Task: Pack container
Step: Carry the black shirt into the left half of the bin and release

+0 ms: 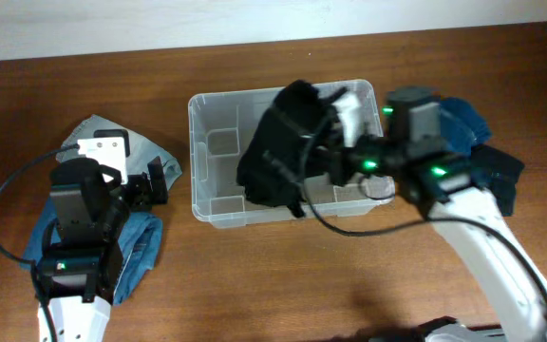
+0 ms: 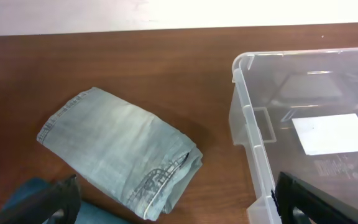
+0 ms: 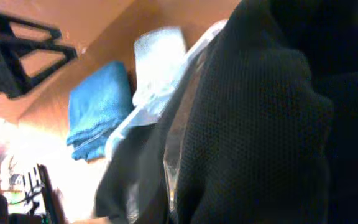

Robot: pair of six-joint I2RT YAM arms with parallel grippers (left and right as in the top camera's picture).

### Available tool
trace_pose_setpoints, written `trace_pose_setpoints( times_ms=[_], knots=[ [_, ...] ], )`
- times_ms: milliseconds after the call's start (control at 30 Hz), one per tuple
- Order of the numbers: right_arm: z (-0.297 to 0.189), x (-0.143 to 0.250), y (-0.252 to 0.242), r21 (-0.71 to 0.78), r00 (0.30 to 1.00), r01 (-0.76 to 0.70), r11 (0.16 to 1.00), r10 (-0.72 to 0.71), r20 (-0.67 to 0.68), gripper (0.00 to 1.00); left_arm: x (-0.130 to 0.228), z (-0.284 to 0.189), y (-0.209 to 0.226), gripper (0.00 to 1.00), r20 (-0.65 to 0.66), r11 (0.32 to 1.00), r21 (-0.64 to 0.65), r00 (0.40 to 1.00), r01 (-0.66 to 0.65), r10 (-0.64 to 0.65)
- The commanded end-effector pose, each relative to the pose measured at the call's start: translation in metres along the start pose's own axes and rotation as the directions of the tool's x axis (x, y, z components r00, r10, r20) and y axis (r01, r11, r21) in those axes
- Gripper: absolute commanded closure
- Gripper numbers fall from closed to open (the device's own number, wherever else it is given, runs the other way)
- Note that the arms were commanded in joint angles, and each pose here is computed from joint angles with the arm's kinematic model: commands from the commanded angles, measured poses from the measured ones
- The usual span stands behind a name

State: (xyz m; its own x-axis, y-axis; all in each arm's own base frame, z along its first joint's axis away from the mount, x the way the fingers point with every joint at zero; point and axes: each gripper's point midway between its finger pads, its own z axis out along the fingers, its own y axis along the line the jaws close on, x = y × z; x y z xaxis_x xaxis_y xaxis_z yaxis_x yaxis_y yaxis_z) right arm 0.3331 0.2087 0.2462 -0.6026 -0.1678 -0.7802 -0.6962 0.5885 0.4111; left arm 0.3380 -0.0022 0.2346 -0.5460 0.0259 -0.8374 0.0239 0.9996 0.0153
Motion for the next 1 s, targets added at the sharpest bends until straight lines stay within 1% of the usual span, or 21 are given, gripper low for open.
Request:
trace_pose_setpoints(
  times_ms=[0, 200, 333, 400, 600, 667, 700, 733, 767, 833, 900, 967],
  knots=[
    [0.034, 0.004, 0.003, -0.041, 0.999, 0.033, 0.999, -0.035, -0.041, 0.96, -0.01, -0.003, -0.003, 0.01, 0.022, 1.0, 0.014, 1.0, 0.008, -0.008],
    [0.075, 0.018, -0.005, -0.081, 0.996, 0.037, 0.996, -0.044, -0.078, 0.96, -0.007, -0.003, -0.003, 0.01, 0.009, 1.0, 0.013, 1.0, 0.008, -0.009],
    [0.088, 0.017, 0.007, -0.186, 0.994, 0.063, 0.981, -0.078, -0.078, 0.96, -0.002, -0.003, -0.003, 0.01, -0.01, 1.0, 0.014, 1.0, 0.008, -0.008],
    [0.092, 0.018, 0.011, -0.212, 0.993, 0.061, 0.975, -0.08, -0.083, 0.96, -0.001, -0.003, -0.003, 0.0, -0.014, 1.0, 0.014, 1.0, 0.009, -0.009],
    [0.107, 0.034, 0.0, -0.223, 0.987, 0.079, 0.972, -0.107, -0.119, 0.96, -0.002, -0.003, -0.003, 0.01, -0.012, 1.0, 0.014, 1.0, 0.009, -0.009],
    [0.113, 0.041, -0.008, -0.212, 0.986, 0.066, 0.975, -0.097, -0.137, 0.96, -0.002, -0.003, -0.003, 0.01, -0.012, 1.0, 0.014, 1.0, 0.009, -0.009],
    [0.118, 0.045, -0.019, -0.173, 0.985, 0.059, 0.983, -0.085, -0.15, 0.88, -0.002, -0.003, -0.003, 0.01, -0.013, 1.0, 0.014, 1.0, 0.009, -0.009],
    [0.122, 0.048, -0.033, -0.105, 0.985, 0.044, 0.994, -0.06, -0.164, 0.43, -0.002, -0.003, -0.003, 0.01, -0.013, 1.0, 0.014, 1.0, 0.009, -0.009],
    [0.125, 0.052, -0.051, -0.007, 0.983, 0.022, 1.0, -0.023, -0.18, 0.01, -0.002, -0.003, -0.003, 0.01, -0.013, 1.0, 0.014, 1.0, 0.009, -0.009],
    [0.123, 0.057, -0.093, 0.233, 0.98, -0.036, 0.972, 0.081, -0.184, 0.02, -0.001, -0.003, -0.003, 0.01, -0.013, 1.0, 0.014, 1.0, 0.009, -0.009],
    [0.119, 0.058, -0.104, 0.304, 0.98, -0.028, 0.952, 0.086, -0.182, 0.02, -0.001, -0.003, -0.003, 0.01, -0.013, 1.0, 0.014, 1.0, 0.009, -0.009],
    [0.114, 0.051, -0.106, 0.328, 0.983, -0.011, 0.944, 0.071, -0.171, 0.02, -0.001, -0.003, -0.003, 0.01, -0.014, 1.0, 0.014, 1.0, 0.009, -0.009]
  ],
)
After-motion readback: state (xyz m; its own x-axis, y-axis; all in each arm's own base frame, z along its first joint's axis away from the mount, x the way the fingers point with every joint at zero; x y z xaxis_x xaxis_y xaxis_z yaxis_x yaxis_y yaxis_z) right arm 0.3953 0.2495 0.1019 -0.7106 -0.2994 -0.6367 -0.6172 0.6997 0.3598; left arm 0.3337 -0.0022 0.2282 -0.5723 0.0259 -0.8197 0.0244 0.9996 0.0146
